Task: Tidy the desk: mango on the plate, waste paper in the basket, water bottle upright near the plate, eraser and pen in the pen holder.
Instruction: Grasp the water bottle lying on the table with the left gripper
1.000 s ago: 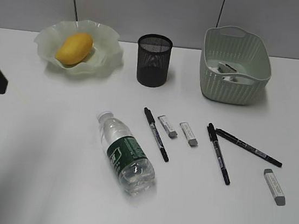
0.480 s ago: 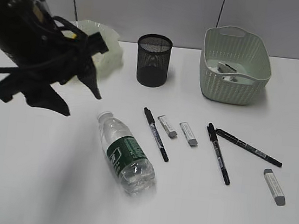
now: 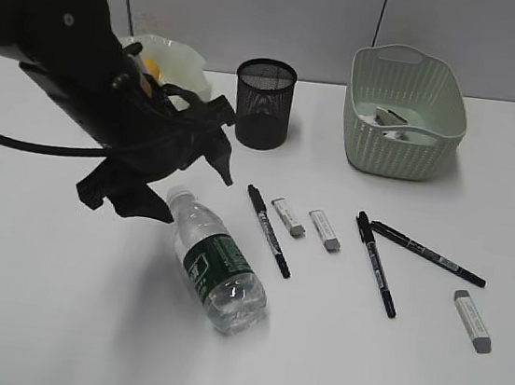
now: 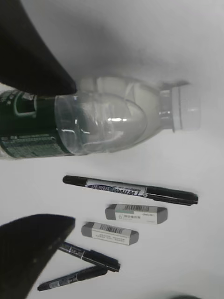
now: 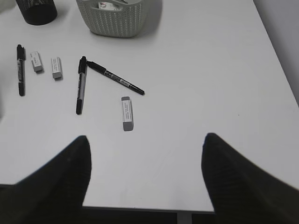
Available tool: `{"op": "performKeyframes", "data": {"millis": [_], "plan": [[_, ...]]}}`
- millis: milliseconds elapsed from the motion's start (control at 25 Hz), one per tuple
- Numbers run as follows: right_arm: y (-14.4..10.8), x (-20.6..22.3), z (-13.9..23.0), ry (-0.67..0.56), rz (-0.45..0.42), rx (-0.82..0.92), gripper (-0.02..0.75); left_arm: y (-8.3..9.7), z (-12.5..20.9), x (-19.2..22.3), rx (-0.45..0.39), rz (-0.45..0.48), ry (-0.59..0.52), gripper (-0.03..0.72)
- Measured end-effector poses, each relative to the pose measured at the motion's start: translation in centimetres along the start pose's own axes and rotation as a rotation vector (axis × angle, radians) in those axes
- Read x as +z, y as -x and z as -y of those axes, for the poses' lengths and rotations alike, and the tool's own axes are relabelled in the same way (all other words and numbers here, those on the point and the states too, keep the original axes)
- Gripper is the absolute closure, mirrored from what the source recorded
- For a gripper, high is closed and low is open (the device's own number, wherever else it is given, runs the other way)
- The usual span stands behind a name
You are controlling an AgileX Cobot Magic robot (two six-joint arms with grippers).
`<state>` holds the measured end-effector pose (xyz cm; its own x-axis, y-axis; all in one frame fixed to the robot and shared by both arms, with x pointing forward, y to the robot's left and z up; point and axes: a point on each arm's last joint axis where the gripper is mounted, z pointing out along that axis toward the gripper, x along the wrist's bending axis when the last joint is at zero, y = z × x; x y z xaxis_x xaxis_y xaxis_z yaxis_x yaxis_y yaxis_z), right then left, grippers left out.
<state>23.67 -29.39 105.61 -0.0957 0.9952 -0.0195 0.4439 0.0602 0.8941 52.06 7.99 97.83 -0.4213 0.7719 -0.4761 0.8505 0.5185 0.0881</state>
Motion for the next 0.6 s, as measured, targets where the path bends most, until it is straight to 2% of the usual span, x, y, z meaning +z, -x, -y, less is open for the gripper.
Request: {"op": "performKeyframes", "data": {"millis": [600], "plan": [[0.1, 0.0, 0.0, -0.001, 0.010, 0.030, 0.158, -1.5, -1.0, 3.3, -0.017, -0.101, -0.019, 0.087]]}}
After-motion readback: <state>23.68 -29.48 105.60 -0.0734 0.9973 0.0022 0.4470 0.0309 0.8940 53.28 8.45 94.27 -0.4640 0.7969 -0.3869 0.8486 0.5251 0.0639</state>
